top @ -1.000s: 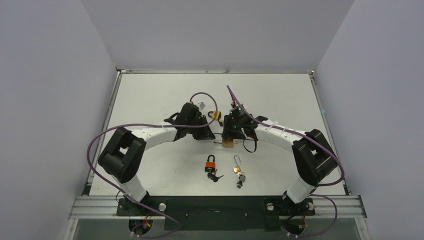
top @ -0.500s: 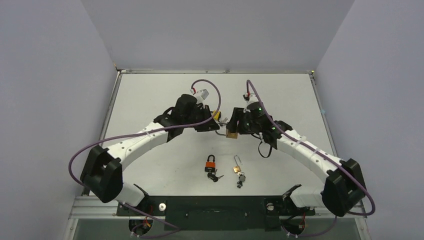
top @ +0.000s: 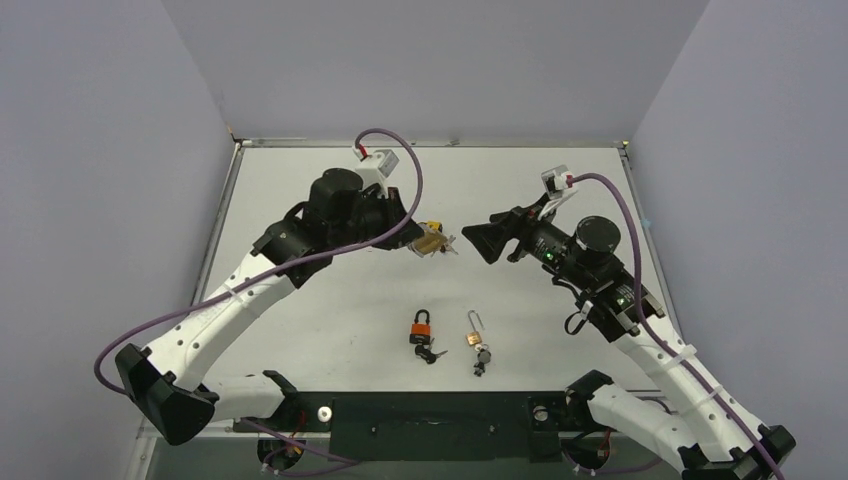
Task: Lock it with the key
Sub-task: Pick up the lock from the center of the board, then lock the lock.
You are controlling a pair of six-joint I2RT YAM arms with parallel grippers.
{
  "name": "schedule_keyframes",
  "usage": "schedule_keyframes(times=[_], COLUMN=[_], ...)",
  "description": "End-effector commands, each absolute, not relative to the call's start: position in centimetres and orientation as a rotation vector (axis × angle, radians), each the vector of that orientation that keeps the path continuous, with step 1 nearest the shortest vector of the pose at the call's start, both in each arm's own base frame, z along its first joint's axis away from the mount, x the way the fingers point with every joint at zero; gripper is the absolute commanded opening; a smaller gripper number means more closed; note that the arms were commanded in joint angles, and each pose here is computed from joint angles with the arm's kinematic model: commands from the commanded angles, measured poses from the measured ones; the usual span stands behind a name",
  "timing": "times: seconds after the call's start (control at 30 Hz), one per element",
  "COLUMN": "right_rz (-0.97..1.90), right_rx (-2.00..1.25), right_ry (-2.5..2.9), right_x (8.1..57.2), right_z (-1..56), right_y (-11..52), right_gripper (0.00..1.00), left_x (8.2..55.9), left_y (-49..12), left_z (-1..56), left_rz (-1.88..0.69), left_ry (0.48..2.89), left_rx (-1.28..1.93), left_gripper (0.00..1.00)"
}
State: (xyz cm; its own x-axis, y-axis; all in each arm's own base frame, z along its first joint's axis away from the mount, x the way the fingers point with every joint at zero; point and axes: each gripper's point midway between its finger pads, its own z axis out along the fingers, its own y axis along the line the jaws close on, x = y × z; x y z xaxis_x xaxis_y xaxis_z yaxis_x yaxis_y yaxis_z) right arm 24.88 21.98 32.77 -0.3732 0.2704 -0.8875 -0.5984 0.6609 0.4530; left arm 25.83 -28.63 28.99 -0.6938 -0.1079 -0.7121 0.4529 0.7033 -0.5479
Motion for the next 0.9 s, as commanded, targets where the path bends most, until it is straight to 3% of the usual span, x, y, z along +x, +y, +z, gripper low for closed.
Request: schedule_keyframes(times=[0.0,0.33,0.57,0.87], right_rz=[1.055,1.175,1.245,1.349], right_rx=[-0.420,-0.536,-0.585,-0.646], right_ry=[1.525,1.334,1.211,1.177], right_x=[22.9,21.4,20.2,18.6], right_z=[37.1,43.1,47.3,47.8], right_y=[23.3,24.8,25.4,26.8], right_gripper=[0.78,0.80,0.81,0.80], left_x=[23.6,18.5,16.3,14.8], left_y=[-27.9,-27.1,-26.8,-26.8], left_z=[42.5,52.3,56.0,59.4], left_rz=[-1.117,-1.399,-1.524,-1.655], left_ry=[1.800,1.585,1.482,1.376], left_rx=[0.296,0.308,0.328,0.328], left_gripper=[0.00,0.00,0.00,0.00])
